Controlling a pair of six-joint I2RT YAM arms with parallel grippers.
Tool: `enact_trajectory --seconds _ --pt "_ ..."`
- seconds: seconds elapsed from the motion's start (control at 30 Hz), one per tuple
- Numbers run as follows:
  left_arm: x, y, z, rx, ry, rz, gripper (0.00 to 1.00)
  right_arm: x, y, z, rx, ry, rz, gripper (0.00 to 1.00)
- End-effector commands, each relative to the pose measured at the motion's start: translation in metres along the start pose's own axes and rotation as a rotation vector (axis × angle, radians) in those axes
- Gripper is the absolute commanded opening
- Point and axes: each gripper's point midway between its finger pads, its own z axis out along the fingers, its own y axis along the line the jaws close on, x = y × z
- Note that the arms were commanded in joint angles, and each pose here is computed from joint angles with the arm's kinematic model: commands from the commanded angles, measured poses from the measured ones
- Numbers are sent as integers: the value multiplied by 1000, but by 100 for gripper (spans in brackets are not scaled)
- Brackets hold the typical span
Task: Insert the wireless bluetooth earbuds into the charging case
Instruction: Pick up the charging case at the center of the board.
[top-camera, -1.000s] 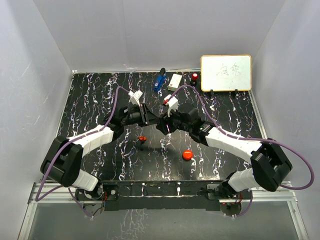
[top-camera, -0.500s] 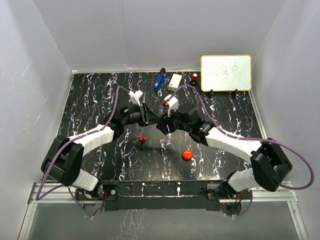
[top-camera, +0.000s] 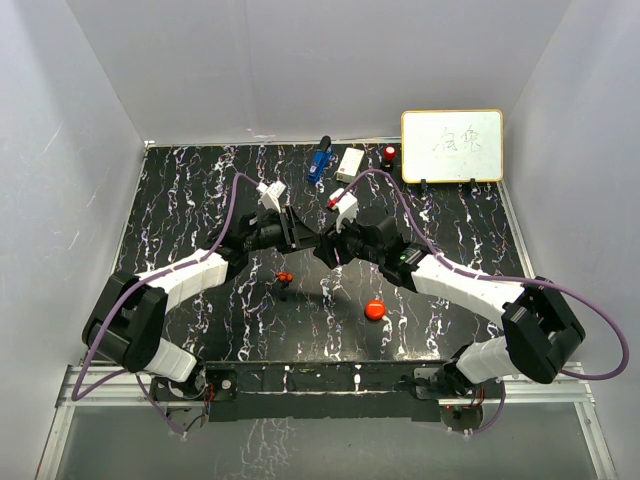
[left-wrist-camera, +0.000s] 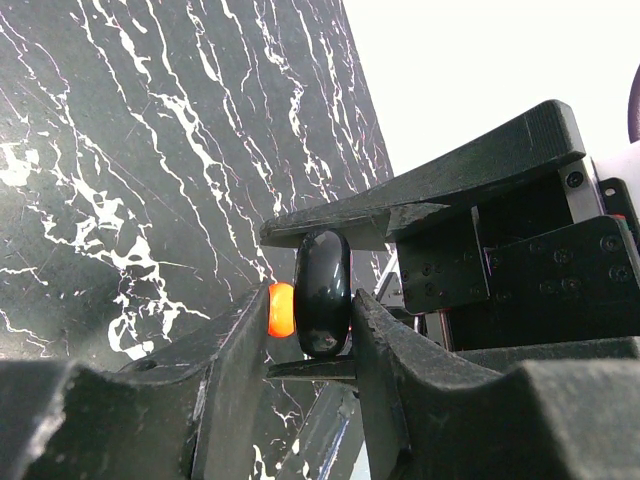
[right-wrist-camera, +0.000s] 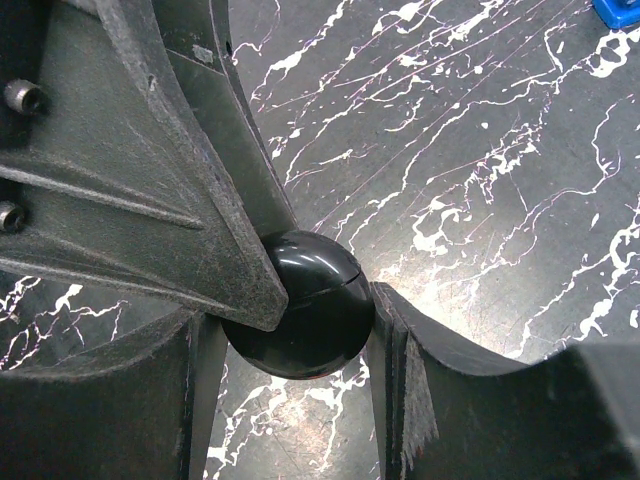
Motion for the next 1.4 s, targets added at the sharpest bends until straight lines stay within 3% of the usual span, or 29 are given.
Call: enact_trajectory --seconds 0.0,0.83,1.17,1.37 --pt "-12 -20 -6 28 -37 41 37 -36 1 -8 1 -118 -27 26" --pt "-18 -21 -9 15 -73 46 36 -30 2 -10 -1 -111 -24 26" --pt "-18 -22 -9 18 -77 46 18 -30 1 -9 3 -110 -23 26" --pt "-19 -22 -10 15 -82 46 22 -30 1 -9 4 -111 -24 26"
